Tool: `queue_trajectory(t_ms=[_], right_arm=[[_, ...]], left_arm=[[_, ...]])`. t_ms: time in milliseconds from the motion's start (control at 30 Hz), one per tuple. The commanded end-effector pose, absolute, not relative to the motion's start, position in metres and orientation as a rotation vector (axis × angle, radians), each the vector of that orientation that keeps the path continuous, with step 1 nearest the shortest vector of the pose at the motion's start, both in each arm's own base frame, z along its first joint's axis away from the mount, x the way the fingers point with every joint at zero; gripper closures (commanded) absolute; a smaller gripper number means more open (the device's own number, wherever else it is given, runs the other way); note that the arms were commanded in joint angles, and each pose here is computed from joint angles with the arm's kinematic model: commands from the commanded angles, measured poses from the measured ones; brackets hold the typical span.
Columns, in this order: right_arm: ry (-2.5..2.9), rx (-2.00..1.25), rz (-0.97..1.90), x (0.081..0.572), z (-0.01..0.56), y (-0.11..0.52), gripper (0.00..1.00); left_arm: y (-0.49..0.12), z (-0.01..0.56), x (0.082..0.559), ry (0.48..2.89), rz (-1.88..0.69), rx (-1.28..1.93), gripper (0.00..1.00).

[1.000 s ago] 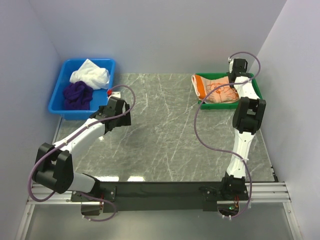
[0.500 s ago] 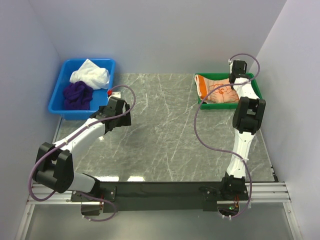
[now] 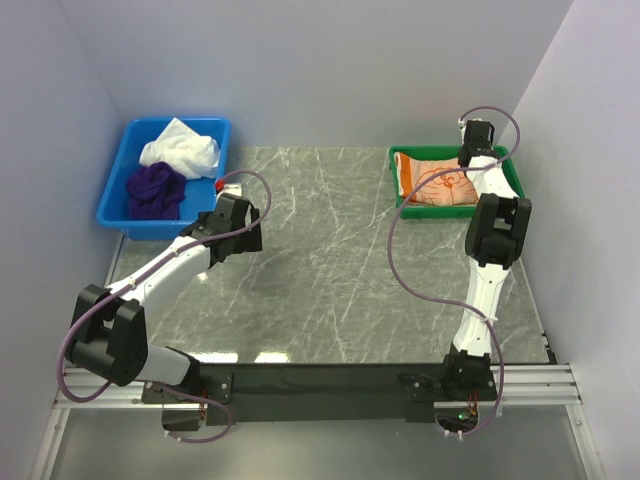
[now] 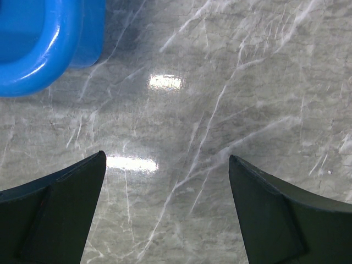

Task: Fold and stack the towels
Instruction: Neatly place the folded towel into the bin

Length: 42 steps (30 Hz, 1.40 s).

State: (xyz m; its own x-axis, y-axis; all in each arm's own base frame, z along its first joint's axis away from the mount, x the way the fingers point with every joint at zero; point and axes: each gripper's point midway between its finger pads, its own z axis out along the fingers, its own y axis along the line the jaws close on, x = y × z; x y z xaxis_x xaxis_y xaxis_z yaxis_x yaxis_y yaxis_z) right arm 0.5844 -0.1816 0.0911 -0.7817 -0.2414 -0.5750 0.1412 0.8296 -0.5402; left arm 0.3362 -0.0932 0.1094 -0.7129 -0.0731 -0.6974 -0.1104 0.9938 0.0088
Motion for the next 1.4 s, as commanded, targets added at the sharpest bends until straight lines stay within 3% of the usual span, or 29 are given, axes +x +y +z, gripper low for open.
queue_trajectory(t_ms=[0,567,733,767,800,933,1000,1200,1367], right_arm=[[2.289,-0.049,-0.828,0.588,0.107,-0.193,1.00],[2.263,-0.087,-0.886,0.597,0.101,-0.193,1.00],[2.250,-0.088,-0.900,0.600,0.101,-0.191,0.78],[2.241,-0.079,-0.909,0.600,0.103,-0.194,0.72],[2.237,-0.078,-0.922,0.601,0.104,-0.193,0.56],[2.210,-0.042,-0.986,0.600,0.110,-0.197,0.32],[2.189,-0.014,-1.017,0.600,0.114,-0.200,0.27],[2.112,0.170,-1.133,0.584,0.143,-0.213,0.27],[2.090,0.290,-0.877,0.572,0.182,-0.174,0.26]], left_arm=[[-0.096,0.114,0.344,2.337,0.048,-0.120,0.02],[-0.096,0.114,0.344,2.337,0.043,-0.121,0.02],[-0.096,0.115,0.344,2.336,0.041,-0.120,0.02],[-0.096,0.114,0.344,2.337,0.041,-0.120,0.02],[-0.096,0.115,0.344,2.337,0.042,-0.118,0.02],[-0.097,0.115,0.344,2.335,0.038,-0.120,0.02],[-0.097,0.116,0.344,2.332,0.036,-0.120,0.02],[-0.097,0.122,0.344,2.318,0.029,-0.123,0.02],[-0.096,0.139,0.345,2.271,0.004,-0.145,0.01]])
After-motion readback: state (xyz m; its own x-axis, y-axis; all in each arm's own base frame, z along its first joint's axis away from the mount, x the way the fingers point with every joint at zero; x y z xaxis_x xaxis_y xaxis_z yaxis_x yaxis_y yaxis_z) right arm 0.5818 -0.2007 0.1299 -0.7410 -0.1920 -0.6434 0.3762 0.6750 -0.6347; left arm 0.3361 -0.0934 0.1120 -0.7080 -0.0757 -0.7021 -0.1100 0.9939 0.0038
